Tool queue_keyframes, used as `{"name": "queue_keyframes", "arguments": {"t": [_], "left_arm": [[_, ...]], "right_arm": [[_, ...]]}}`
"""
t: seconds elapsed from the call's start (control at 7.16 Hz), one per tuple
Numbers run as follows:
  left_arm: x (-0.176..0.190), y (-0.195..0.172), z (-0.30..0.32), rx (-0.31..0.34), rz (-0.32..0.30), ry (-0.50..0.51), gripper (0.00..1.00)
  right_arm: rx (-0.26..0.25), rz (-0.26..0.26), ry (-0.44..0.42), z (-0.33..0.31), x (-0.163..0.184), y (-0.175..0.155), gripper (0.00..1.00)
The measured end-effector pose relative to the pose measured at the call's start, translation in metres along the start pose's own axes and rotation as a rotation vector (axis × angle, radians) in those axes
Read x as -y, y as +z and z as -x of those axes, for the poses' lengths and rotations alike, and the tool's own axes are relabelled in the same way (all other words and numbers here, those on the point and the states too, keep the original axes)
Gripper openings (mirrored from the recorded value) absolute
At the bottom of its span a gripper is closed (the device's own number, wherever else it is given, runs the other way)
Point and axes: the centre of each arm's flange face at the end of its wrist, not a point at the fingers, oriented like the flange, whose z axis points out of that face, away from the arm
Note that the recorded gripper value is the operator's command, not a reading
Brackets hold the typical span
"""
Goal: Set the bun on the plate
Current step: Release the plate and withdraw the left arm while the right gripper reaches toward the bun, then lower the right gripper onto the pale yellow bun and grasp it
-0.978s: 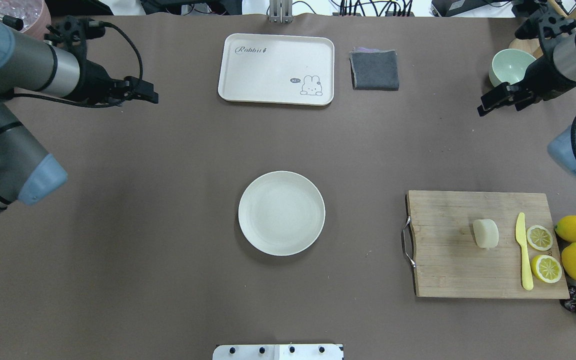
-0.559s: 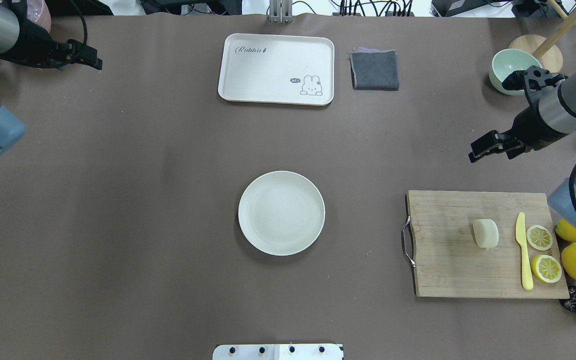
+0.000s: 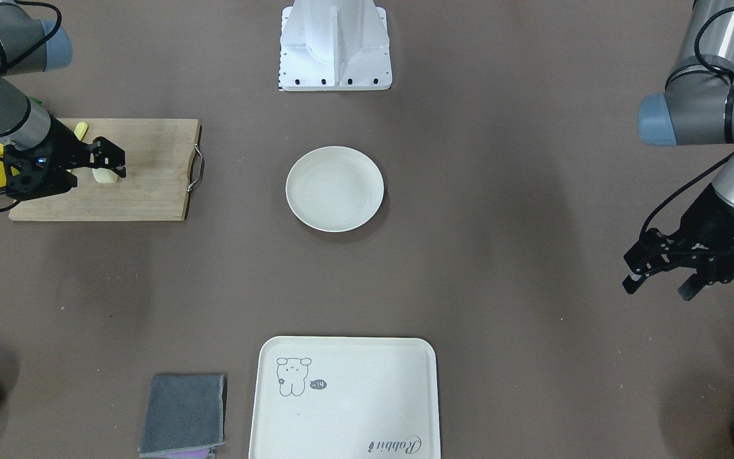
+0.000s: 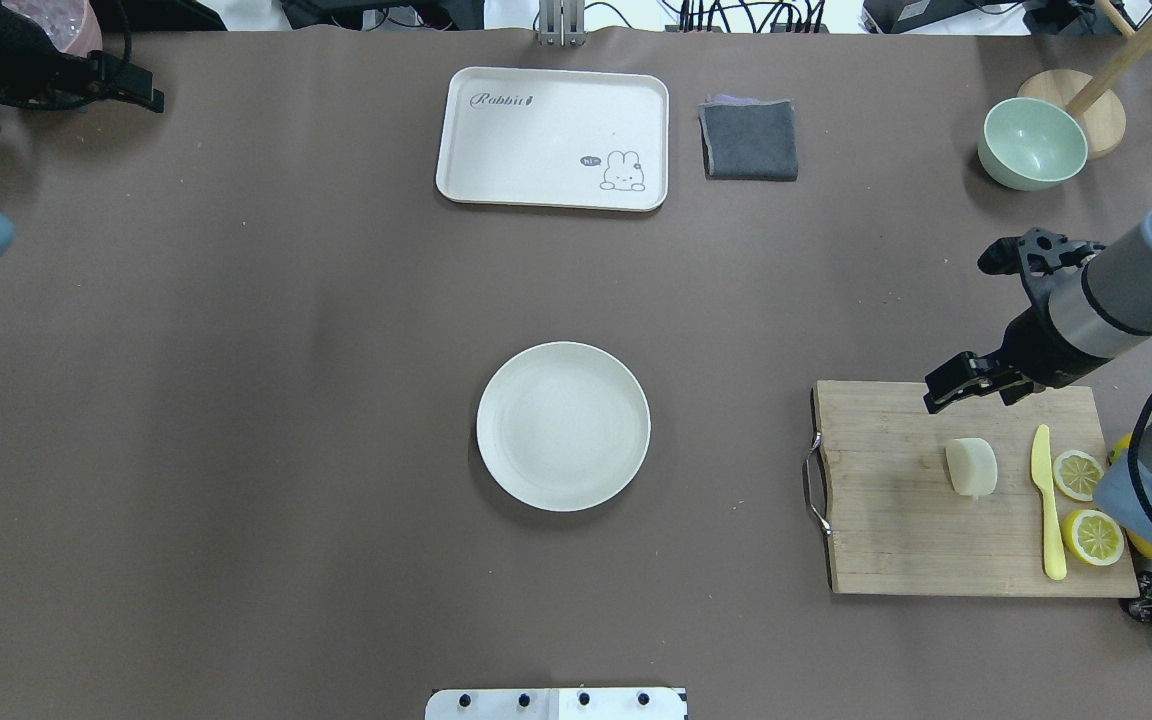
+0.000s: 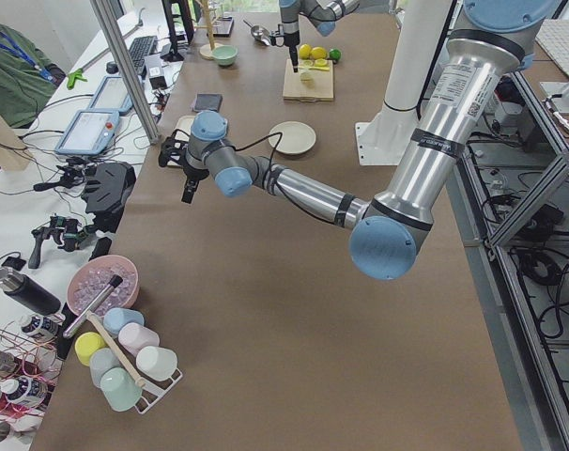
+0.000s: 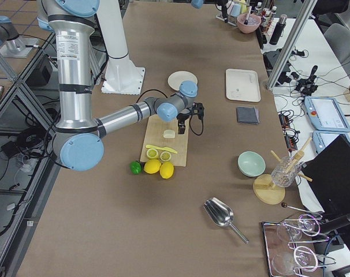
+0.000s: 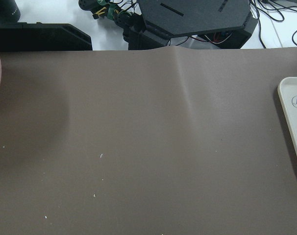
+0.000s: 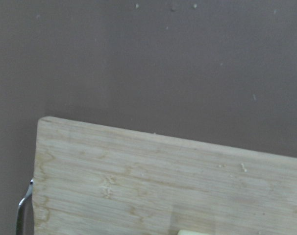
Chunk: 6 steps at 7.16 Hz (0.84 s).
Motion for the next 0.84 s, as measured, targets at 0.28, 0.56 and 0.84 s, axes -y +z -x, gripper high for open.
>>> {"name": "queue_keyframes", "arguments": {"t": [0.28, 0.56, 0.84], "left_arm": [[0.0, -0.009, 0.005, 0.003, -0.015, -0.002, 0.97], [-0.003, -0.011, 0.006, 0.002, -0.017, 0.001, 0.97], [-0.003, -0.012, 0.006, 0.009, -0.03, 0.002, 0.97]], "right_arm": [[-0.023, 0.03, 0.014, -0.001, -0.016, 0.018, 0.99], [-0.053, 0.032, 0.021, -0.016, -0.028, 0.028, 0.79], [-0.075, 0.034, 0.009, -0.018, -0.035, 0.038, 0.29]]}}
